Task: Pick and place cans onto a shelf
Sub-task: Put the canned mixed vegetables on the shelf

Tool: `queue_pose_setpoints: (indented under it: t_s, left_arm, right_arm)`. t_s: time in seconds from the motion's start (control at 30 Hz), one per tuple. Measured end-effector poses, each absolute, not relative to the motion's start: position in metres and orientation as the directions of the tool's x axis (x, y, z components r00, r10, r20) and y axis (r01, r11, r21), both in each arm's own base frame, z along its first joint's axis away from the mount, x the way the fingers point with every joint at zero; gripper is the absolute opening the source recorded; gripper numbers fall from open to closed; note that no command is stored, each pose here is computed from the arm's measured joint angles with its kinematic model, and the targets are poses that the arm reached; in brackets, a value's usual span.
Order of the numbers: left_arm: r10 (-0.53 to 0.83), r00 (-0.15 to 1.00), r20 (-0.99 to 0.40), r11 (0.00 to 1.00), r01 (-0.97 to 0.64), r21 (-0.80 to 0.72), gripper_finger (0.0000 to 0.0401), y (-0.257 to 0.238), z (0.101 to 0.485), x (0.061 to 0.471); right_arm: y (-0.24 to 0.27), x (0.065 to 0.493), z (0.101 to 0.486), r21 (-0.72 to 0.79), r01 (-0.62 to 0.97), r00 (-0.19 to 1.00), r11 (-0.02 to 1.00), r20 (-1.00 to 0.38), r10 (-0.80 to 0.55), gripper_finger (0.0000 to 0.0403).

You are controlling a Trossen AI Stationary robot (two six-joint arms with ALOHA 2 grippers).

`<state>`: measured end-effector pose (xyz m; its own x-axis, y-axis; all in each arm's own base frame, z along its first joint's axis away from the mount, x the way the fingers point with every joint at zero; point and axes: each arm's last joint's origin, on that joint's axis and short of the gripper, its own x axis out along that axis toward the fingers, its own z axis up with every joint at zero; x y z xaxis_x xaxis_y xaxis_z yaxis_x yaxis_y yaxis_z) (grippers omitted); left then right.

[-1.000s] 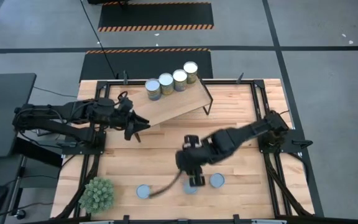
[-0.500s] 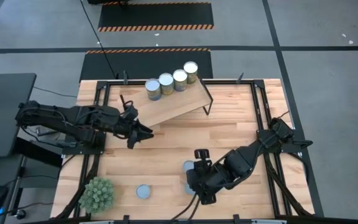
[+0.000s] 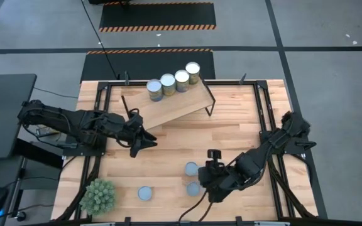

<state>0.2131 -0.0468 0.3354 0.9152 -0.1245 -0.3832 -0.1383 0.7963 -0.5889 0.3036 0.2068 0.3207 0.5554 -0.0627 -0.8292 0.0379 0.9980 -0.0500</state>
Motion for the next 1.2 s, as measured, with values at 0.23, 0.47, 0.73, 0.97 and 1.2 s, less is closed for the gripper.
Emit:
queue_pose_setpoints:
  t_s: [0.23,0.47,0.73,0.97,1.2]
  left_arm:
    - [-0.143,0.912,-0.384,0.802,-0.121,-0.585,0.0153,-0.051,0.335,0.212]
    - [-0.142,0.912,-0.384,0.803,-0.12,-0.584,0.0153,-0.051,0.335,0.212]
    - [-0.141,0.91,-0.389,0.805,-0.123,-0.581,0.0153,-0.051,0.335,0.212]
    - [-0.141,0.909,-0.392,0.809,-0.122,-0.575,0.0153,-0.051,0.335,0.212]
    - [-0.141,0.909,-0.392,0.818,-0.116,-0.563,0.0153,-0.051,0.335,0.212]
  right_arm:
    - [0.174,0.261,0.316,0.084,0.098,0.535,0.992,-0.845,0.019,0.0169]
    - [0.16,0.246,0.311,0.159,0.072,0.469,0.985,-0.877,0.108,0.0192]
    - [0.173,0.262,0.283,0.158,0.047,0.376,0.986,-0.917,0.129,0.03]
    - [0.187,0.27,0.256,0.097,-0.034,0.302,0.995,-0.948,0.102,0.039]
    - [0.194,0.278,0.236,0.102,-0.078,0.224,0.992,-0.968,0.117,0.0396]
